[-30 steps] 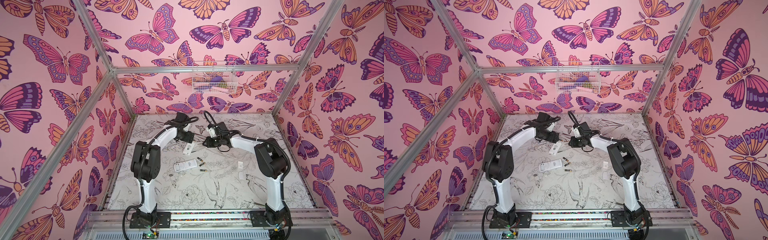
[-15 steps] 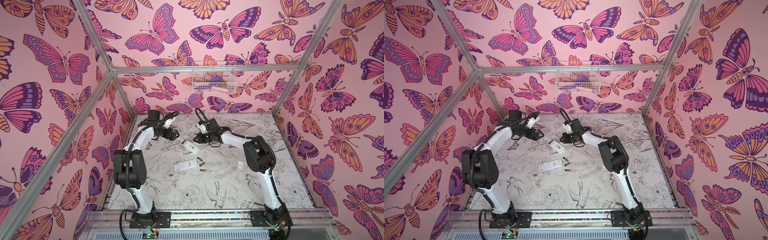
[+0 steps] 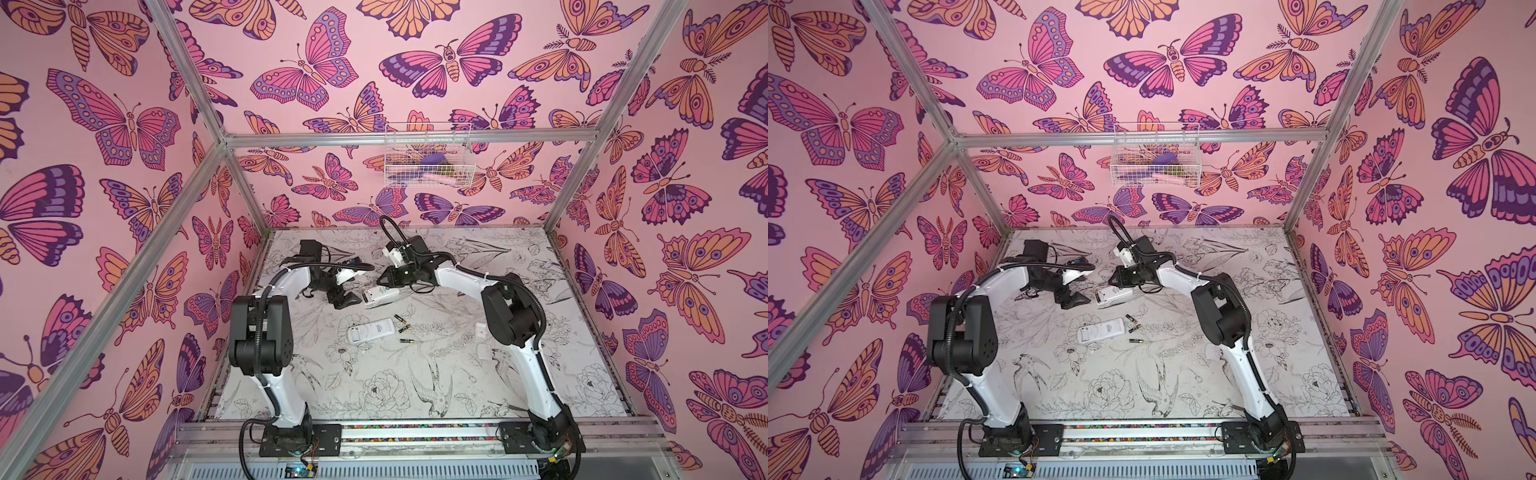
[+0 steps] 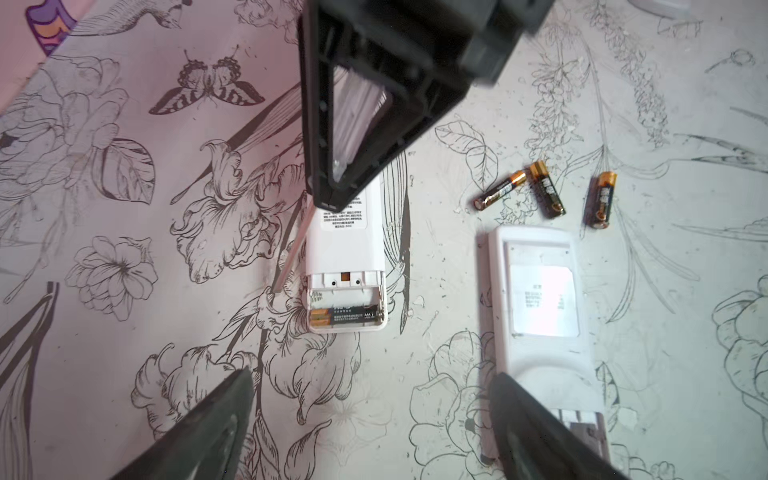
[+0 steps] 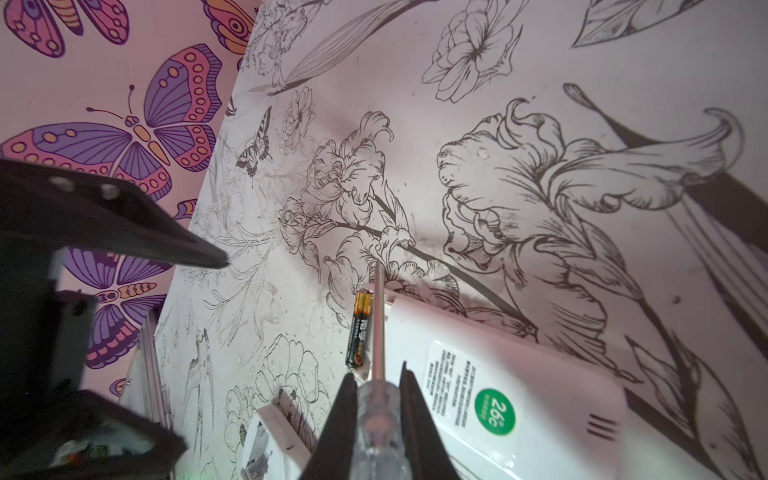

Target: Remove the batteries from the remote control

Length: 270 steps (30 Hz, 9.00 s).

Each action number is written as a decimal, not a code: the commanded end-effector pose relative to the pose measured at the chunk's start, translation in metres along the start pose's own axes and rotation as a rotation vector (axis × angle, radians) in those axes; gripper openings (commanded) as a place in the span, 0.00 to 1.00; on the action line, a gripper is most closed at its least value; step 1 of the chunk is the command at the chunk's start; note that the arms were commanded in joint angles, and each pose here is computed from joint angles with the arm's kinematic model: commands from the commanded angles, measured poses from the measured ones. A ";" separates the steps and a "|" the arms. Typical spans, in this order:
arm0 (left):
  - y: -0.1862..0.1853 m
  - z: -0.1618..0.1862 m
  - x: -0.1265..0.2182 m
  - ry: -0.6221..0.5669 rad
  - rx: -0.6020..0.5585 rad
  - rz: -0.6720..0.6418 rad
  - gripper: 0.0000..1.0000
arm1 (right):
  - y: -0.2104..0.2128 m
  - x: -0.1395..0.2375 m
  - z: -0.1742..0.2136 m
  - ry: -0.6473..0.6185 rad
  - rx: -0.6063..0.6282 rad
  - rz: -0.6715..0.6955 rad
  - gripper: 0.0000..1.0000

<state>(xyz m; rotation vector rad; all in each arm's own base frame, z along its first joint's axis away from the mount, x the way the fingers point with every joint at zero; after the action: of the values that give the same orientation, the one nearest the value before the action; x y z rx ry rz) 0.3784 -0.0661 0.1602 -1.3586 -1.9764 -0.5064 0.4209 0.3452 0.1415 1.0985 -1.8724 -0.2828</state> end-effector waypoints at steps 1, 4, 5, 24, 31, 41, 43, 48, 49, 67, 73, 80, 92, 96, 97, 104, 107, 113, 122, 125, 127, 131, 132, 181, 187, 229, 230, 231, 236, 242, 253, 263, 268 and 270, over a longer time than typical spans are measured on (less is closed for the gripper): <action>0.002 0.007 -0.018 -0.008 -0.056 0.030 0.89 | 0.021 0.037 -0.016 -0.040 -0.037 -0.055 0.00; 0.005 0.011 -0.027 0.002 -0.075 0.013 0.89 | 0.020 0.042 -0.010 0.022 -0.108 -0.094 0.00; 0.007 0.011 -0.029 0.005 -0.078 0.004 0.88 | 0.019 0.043 -0.008 0.040 -0.128 -0.097 0.00; 0.010 0.021 -0.076 0.237 -0.143 -0.029 0.85 | 0.001 0.017 0.006 0.221 -0.278 -0.124 0.00; 0.012 0.021 -0.079 0.264 -0.136 -0.011 0.76 | -0.007 0.009 0.008 0.229 -0.301 -0.092 0.00; 0.009 0.021 -0.079 0.270 -0.137 0.019 0.51 | -0.007 0.000 0.009 0.248 -0.297 -0.088 0.00; 0.009 0.021 -0.079 0.273 -0.135 0.022 0.50 | -0.008 -0.003 0.009 0.252 -0.300 -0.082 0.00; 0.010 0.020 -0.078 0.271 -0.129 0.025 0.50 | -0.005 -0.011 0.012 0.282 -0.286 -0.061 0.00; 0.010 0.020 -0.079 0.273 -0.131 0.026 0.50 | -0.005 -0.013 0.014 0.292 -0.284 -0.052 0.00; 0.010 0.023 -0.079 0.293 -0.149 0.028 0.51 | -0.029 -0.021 0.019 0.254 -0.408 -0.225 0.00; 0.012 0.026 -0.076 0.297 -0.140 0.022 0.53 | -0.044 -0.015 0.016 0.224 -0.455 -0.273 0.00; 0.009 0.021 -0.065 0.276 -0.125 0.006 0.65 | -0.041 0.000 0.005 0.179 -0.431 -0.273 0.00; 0.016 -0.012 -0.022 0.193 0.071 -0.154 0.87 | -0.027 0.051 -0.013 0.054 -0.360 -0.269 0.00; 0.020 -0.027 -0.004 0.145 0.154 -0.240 0.95 | -0.034 0.083 -0.009 -0.013 -0.338 -0.216 0.00; 0.020 -0.031 0.000 0.133 0.177 -0.266 0.97 | -0.035 0.090 -0.006 -0.024 -0.330 -0.198 0.00; 0.020 -0.058 0.040 0.032 0.337 -0.451 1.00 | -0.046 0.115 0.011 -0.090 -0.313 -0.141 0.00; 0.015 -0.063 0.054 -0.003 0.393 -0.498 1.00 | -0.049 0.122 0.013 -0.110 -0.308 -0.117 0.00; 0.009 -0.051 0.062 -0.077 0.602 -0.529 1.00 | -0.043 0.135 0.018 -0.146 -0.239 -0.043 0.00; 0.004 -0.031 0.060 -0.136 0.758 -0.539 1.00 | -0.047 0.146 0.044 -0.180 -0.249 0.064 0.00; 0.005 -0.030 0.060 -0.144 0.769 -0.545 1.00 | -0.051 0.149 0.052 -0.232 -0.251 0.109 0.00; 0.004 -0.030 0.060 -0.154 0.771 -0.550 1.00 | -0.054 0.150 0.056 -0.258 -0.260 0.133 0.00; 0.003 -0.027 0.061 -0.169 0.783 -0.534 1.00 | -0.059 0.148 0.068 -0.305 -0.281 0.168 0.00; 0.003 -0.026 0.060 -0.171 0.782 -0.537 1.00 | -0.061 0.147 0.071 -0.315 -0.280 0.173 0.00; -0.005 -0.017 0.069 -0.224 0.702 -0.595 1.00 | -0.057 0.114 0.124 -0.044 0.005 0.429 0.41; -0.012 0.000 0.055 -0.242 0.706 -0.583 0.99 | -0.042 0.136 0.099 -0.124 0.092 0.470 0.52; -0.055 0.094 0.023 -0.520 0.578 -0.894 0.99 | -0.108 0.296 0.163 -0.602 0.192 1.076 0.99; -0.052 0.094 0.024 -0.507 0.594 -0.890 0.99 | -0.110 0.295 0.165 -0.604 0.192 1.072 0.99; -0.048 0.094 0.025 -0.503 0.608 -0.895 0.99 | -0.112 0.293 0.166 -0.605 0.193 1.064 0.99; -0.041 0.094 0.028 -0.501 0.650 -0.915 0.99 | -0.123 0.284 0.169 -0.589 0.190 1.055 0.99; -0.038 0.093 0.031 -0.512 0.659 -0.925 0.99 | -0.133 0.276 0.178 -0.600 0.198 1.057 0.99; -0.036 0.095 0.033 -0.518 0.677 -0.914 0.99 | -0.148 0.286 0.178 -0.624 0.093 1.062 0.99; -0.036 0.095 0.033 -0.515 0.677 -0.917 0.99 | -0.148 0.286 0.178 -0.620 0.098 1.059 0.99; -0.036 0.095 0.033 -0.518 0.675 -0.918 0.99 | -0.147 0.286 0.178 -0.619 0.098 1.059 0.99; -0.036 0.095 0.032 -0.513 0.678 -0.916 0.99 | -0.148 0.286 0.178 -0.619 0.098 1.058 0.99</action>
<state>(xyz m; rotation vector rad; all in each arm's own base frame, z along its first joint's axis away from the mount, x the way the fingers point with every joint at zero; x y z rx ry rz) 0.3054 0.0023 0.1167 -0.1042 -2.7690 0.1603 0.3074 -0.0053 0.1173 -0.0773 -2.7166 0.1277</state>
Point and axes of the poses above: each gripper's point midway between its finger pads, its own x axis back along the fingers, its own y axis along the line the jaws close on, z = x × y, the point moved 9 cm from there along x, back along the fingers, and after that the axes turned 7 degrees about x, right-handed, at the moved point
